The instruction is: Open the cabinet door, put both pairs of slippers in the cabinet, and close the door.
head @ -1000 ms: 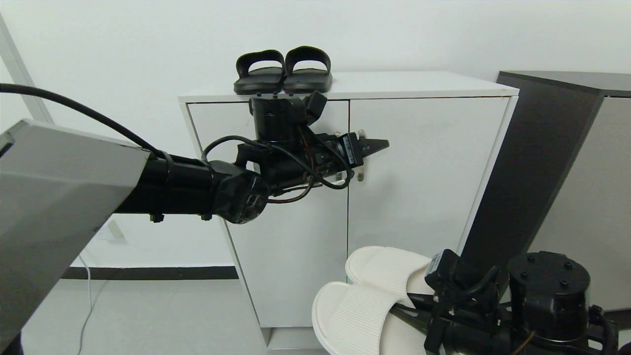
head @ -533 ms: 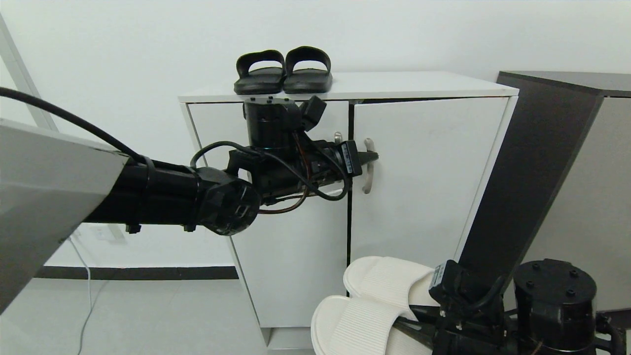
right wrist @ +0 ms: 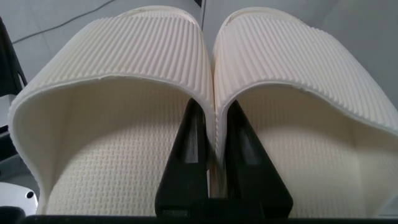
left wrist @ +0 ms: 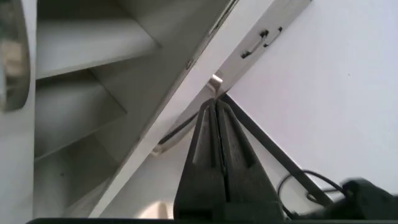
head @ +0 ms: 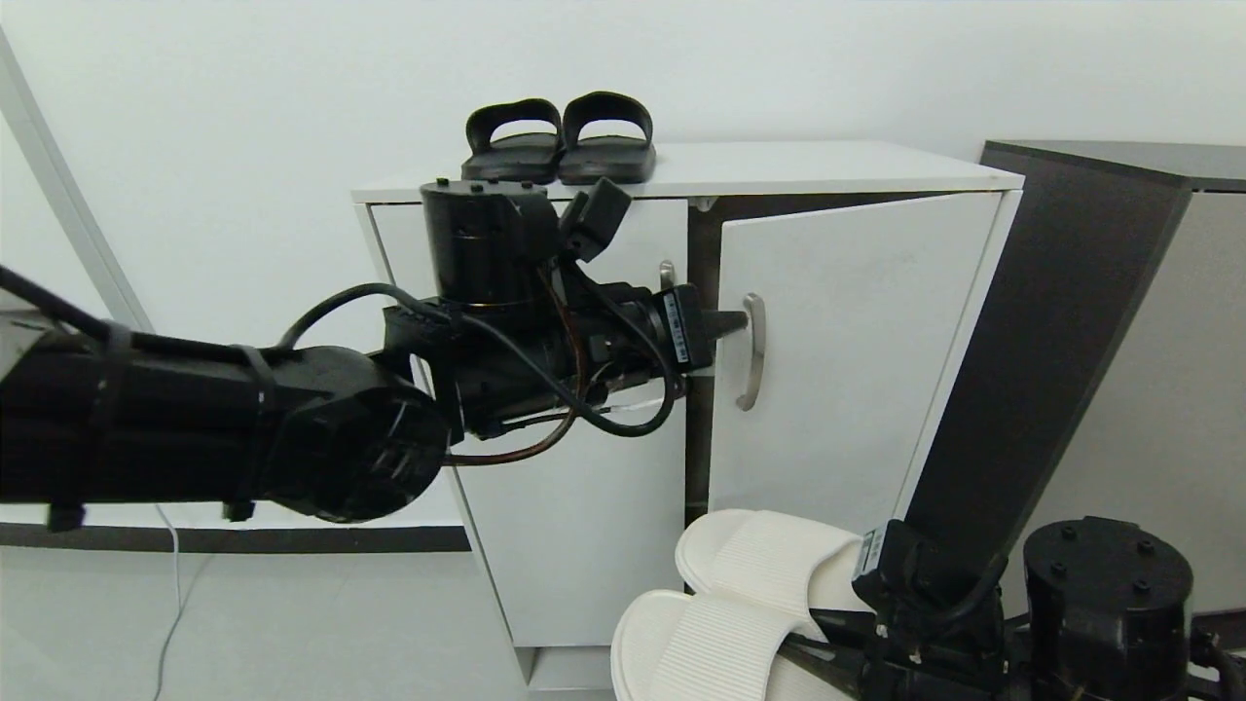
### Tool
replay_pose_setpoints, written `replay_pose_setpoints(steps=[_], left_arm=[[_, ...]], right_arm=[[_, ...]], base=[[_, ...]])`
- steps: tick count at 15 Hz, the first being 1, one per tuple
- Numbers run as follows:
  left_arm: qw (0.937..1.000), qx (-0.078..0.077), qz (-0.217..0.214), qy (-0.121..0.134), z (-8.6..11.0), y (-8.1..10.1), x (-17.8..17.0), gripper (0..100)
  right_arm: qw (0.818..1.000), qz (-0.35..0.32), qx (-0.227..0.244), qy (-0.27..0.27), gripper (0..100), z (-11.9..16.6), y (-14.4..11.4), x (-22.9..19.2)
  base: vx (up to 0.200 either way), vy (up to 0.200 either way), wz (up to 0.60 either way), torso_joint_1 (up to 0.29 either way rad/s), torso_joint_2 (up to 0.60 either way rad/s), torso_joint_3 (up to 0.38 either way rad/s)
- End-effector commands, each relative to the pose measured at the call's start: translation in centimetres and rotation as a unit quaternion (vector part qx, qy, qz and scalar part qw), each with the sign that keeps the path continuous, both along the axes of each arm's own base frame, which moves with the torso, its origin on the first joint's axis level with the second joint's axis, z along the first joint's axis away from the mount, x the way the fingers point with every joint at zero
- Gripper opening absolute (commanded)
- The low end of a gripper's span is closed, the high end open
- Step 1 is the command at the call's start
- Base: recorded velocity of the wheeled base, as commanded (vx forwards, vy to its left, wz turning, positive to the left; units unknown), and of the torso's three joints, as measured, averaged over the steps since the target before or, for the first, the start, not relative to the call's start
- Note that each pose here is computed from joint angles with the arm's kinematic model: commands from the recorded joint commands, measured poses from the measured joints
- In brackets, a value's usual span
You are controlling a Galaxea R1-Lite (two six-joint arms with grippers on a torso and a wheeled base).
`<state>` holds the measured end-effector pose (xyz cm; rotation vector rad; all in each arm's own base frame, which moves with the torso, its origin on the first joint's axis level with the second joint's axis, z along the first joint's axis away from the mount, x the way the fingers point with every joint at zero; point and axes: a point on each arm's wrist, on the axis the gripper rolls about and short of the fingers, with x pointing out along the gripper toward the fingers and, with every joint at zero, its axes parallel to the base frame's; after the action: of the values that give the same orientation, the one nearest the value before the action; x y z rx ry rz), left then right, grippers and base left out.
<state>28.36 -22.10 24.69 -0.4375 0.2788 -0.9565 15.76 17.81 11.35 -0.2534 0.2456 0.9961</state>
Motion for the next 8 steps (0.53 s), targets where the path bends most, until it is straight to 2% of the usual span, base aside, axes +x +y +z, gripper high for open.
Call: replay_pose_setpoints(steps=[1, 2, 4, 5, 6, 8], left_arm=[[0.9998, -0.01, -0.001, -0.014, 1.4, 1.2, -1.8, 0], [0.9996, -0.017, 0.013, -0.019, 1.5, 2.1, -1.4, 0], [0.9994, -0.014, 0.029, -0.015, 0.6, 2.9, -0.2, 0], [0.9993, -0.011, 0.033, -0.011, 0.0, 2.8, 0.7, 0], [0.9992, -0.015, 0.034, -0.017, -0.5, 2.3, 1.6, 0], [0.9981, -0.031, 0.035, -0.041, -1.2, 0.9, 3.7, 0]], right_arm=[[1.0, 0.004, 0.003, -0.003, 0, 0.2, 0.0, -0.3], [1.0, 0.007, 0.003, -0.003, 0, 0.2, 0.0, -0.4], [1.0, 0.009, 0.002, -0.002, 0, 0.2, 0.1, -0.5], [1.0, 0.01, 0.002, -0.002, 0, 0.1, 0.1, -0.5], [1.0, 0.01, 0.0, -0.001, 0, 0.0, 0.1, -0.5], [1.0, 0.013, -0.001, 0.0, 0, 0.0, 0.2, -0.7]], base=[[0.0, 0.0, 0.0, 0.0, 0.0, 0.0], [0.0, 0.0, 0.0, 0.0, 0.0, 0.0], [0.0, 0.0, 0.0, 0.0, 0.0, 0.0], [0.0, 0.0, 0.0, 0.0, 0.0, 0.0], [0.0, 0.0, 0.0, 0.0, 0.0, 0.0], [0.0, 0.0, 0.0, 0.0, 0.0, 0.0]])
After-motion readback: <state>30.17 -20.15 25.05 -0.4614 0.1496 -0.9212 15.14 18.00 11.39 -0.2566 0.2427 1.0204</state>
